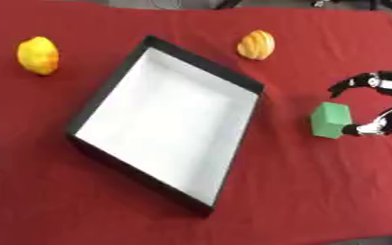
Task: Pick up objects on the table and place them in the box.
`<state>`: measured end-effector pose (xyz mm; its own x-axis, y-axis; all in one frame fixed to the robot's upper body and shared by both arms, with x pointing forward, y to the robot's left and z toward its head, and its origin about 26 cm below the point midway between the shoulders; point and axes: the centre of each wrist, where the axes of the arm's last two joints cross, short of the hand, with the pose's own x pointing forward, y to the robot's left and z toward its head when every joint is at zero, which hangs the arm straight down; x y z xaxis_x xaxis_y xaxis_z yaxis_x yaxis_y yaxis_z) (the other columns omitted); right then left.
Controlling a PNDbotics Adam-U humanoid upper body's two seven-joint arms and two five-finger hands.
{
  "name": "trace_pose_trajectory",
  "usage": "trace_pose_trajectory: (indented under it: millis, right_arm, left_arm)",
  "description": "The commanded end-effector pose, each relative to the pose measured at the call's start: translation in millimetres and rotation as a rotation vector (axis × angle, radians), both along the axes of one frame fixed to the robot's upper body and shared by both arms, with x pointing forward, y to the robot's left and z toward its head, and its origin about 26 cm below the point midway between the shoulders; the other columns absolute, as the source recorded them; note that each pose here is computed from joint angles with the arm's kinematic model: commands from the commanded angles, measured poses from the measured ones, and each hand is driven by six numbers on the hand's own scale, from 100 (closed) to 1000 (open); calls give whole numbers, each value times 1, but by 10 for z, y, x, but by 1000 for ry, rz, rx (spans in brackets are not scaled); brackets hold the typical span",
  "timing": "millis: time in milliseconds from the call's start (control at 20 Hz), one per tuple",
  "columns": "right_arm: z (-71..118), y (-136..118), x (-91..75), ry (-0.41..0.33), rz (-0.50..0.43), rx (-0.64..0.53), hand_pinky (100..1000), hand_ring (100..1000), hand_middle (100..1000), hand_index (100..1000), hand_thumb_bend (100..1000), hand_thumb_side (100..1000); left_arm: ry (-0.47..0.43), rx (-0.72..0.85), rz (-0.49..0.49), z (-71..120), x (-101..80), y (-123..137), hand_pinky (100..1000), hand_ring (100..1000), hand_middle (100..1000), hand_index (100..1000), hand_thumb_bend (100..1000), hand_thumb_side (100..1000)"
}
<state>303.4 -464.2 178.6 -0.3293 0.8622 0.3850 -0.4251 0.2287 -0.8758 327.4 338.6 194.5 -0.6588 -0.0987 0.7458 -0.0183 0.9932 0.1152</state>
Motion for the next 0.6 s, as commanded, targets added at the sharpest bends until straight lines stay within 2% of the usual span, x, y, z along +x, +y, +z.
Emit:
trace_pose_trajectory:
  millis: [50, 600]
  right_arm:
    - [122, -46, 19, -17, -13, -46, 997, 969, 808, 915, 448, 366]
    - [-75, -61, 93, 15, -47, -82, 989, 961, 785, 887, 451, 416]
  left_arm:
    - [-17, 22, -4, 76, -6, 6, 895, 644, 761, 835, 141, 796]
    - [-14, 25, -12, 65, -3, -12, 896, 645, 761, 834, 140, 798]
